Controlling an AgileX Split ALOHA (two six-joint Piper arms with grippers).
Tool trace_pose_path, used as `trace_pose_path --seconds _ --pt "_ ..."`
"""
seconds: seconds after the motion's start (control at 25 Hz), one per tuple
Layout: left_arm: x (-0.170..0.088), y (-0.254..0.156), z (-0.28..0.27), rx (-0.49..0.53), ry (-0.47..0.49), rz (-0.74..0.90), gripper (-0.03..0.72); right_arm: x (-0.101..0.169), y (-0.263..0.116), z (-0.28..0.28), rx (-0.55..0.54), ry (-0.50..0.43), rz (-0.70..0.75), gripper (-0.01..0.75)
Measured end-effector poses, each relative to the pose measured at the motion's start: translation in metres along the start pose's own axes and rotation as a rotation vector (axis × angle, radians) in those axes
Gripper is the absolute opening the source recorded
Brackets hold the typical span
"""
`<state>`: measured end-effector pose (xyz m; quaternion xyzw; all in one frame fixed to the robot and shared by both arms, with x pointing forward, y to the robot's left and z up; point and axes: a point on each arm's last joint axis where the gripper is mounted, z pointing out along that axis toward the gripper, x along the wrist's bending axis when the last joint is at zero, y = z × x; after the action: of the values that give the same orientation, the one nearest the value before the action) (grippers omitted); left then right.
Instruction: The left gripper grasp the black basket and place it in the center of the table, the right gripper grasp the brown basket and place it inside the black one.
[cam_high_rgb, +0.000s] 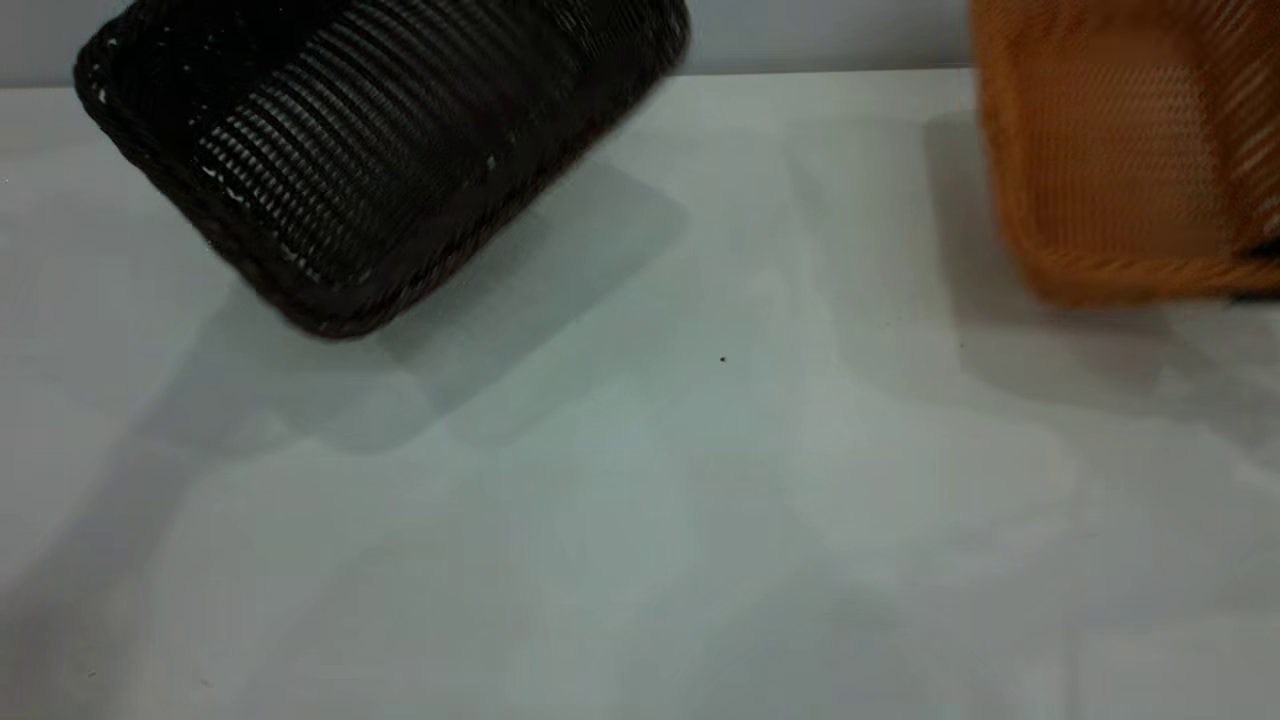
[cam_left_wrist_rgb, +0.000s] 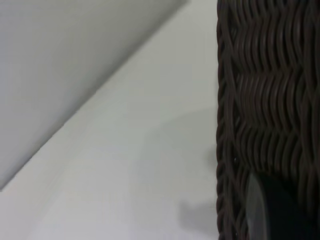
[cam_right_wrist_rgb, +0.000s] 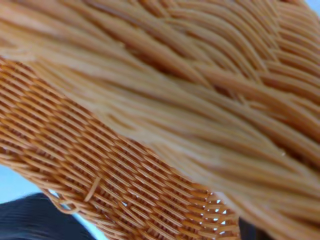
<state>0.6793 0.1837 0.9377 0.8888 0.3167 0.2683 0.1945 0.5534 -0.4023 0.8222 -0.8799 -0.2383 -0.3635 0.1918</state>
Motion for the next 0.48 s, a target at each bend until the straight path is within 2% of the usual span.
trace_pose_path --seconds 0.24,0.48 --pt "-0.082 0.027 0.009 0.026 -0.213 0.297 0.078 0.045 0.015 -0.029 0.09 -0.021 -0.168 0.094" --pt "-0.136 0.031 0.019 0.006 -0.411 0.437 0.078 0.066 0.022 -0.042 0.157 -0.067 -0.273 0.094"
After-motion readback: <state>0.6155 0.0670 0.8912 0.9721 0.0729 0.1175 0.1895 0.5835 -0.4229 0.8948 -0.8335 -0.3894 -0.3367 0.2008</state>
